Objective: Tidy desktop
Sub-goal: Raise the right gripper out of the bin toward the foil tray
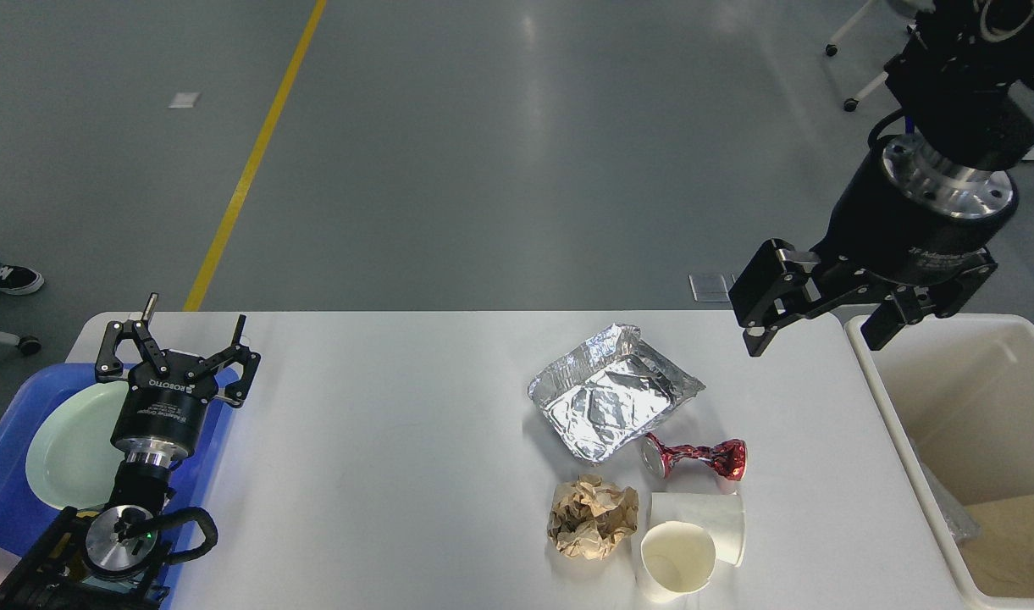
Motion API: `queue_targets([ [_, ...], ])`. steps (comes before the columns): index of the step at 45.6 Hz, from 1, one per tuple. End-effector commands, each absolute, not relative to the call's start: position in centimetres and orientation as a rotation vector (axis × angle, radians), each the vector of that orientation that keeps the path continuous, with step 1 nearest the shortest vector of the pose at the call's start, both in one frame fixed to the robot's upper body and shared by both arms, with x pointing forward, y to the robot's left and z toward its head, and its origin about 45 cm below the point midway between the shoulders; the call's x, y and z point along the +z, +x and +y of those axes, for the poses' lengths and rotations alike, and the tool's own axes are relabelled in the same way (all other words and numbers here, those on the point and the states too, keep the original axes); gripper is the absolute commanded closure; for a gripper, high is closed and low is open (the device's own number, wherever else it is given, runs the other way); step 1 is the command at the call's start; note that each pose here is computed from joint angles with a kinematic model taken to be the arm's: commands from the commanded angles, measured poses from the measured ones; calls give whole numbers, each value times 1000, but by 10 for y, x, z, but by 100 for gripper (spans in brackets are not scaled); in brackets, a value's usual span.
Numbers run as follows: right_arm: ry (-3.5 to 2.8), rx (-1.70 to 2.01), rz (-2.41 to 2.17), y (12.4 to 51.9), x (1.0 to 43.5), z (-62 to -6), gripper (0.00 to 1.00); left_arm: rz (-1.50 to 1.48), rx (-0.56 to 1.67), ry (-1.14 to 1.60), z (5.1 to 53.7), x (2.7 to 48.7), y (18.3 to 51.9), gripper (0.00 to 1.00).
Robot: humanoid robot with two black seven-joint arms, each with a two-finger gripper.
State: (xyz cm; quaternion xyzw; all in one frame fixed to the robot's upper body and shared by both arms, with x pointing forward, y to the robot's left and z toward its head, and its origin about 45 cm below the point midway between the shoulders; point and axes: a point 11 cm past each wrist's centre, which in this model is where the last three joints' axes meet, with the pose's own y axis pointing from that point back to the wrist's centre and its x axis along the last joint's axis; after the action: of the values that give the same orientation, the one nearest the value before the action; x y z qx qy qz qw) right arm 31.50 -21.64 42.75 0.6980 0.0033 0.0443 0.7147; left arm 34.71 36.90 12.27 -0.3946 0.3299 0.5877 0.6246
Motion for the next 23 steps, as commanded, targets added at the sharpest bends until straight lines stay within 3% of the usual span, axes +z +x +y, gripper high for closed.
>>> queue_targets([
  [1,1547,101,1,316,426,-215,0,757,1348,-906,369,123,347,4],
  [13,1558,104,-16,325,411,-215,0,759,1349,-904,369,122,347,4],
  [23,1589,91,-84,354,369,-218,0,757,1348,-906,369,123,347,4],
])
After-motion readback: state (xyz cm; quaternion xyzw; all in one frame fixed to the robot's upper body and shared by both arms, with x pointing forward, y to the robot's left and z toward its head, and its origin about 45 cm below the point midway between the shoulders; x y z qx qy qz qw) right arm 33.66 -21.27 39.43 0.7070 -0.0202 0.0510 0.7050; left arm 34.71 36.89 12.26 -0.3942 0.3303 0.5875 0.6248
